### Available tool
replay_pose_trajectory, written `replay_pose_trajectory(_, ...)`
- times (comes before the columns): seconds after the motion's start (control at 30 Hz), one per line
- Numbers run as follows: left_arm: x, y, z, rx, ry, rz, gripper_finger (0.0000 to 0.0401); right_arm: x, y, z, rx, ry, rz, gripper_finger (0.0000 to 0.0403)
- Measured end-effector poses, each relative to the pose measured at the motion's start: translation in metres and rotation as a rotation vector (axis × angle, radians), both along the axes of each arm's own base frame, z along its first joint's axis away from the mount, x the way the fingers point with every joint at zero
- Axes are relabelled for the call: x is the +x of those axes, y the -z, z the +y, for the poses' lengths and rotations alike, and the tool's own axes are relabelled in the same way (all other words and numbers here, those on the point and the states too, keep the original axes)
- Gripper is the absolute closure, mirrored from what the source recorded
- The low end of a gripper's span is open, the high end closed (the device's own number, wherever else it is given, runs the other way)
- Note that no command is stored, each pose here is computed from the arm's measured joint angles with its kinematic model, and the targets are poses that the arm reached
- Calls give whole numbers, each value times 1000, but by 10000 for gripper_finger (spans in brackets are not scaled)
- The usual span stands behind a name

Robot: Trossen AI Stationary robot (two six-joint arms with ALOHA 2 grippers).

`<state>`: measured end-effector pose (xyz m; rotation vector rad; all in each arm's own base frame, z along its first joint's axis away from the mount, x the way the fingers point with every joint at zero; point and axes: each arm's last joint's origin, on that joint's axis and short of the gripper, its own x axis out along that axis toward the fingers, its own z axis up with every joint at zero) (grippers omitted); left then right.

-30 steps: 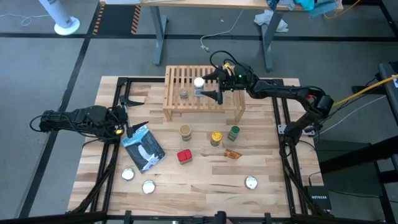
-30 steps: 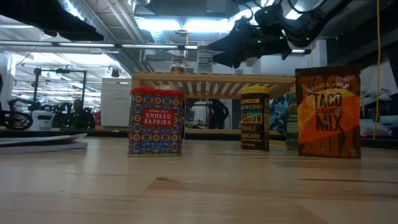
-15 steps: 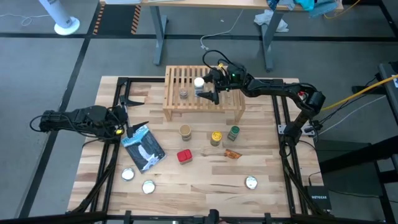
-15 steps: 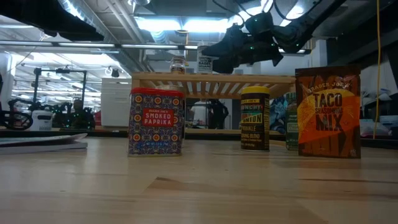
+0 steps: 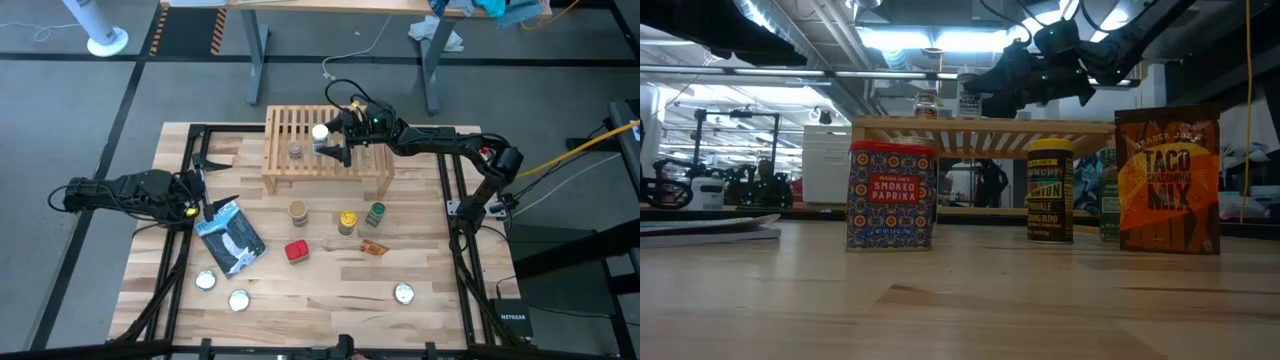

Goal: Shelf spices
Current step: Remove the white seasoning bottle from the shelf

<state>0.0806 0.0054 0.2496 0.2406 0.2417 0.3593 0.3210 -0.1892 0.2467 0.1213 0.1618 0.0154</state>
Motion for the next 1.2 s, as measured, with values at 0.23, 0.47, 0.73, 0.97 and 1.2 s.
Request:
replay_pose_trajectory(0.23, 0, 0, 0, 0, 0, 0, 1, 0, 0, 0, 1, 15, 2, 77)
replay_pose_trajectory(0.47, 0, 0, 0, 0, -1, 0, 1, 0, 1, 0, 10, 13, 9, 160)
replay_pose_trajectory(0.73, 0, 0, 0, 0, -1, 0, 1, 0, 1, 0, 39, 20, 11, 196)
replay_pose_trajectory(0.97, 0, 0, 0, 0, 0, 0, 1, 0, 1, 0, 40, 30, 11, 177)
replay_pose_trajectory(1.2, 0, 0, 0, 0, -1, 0, 1, -1, -2, 0, 65, 36, -7, 197)
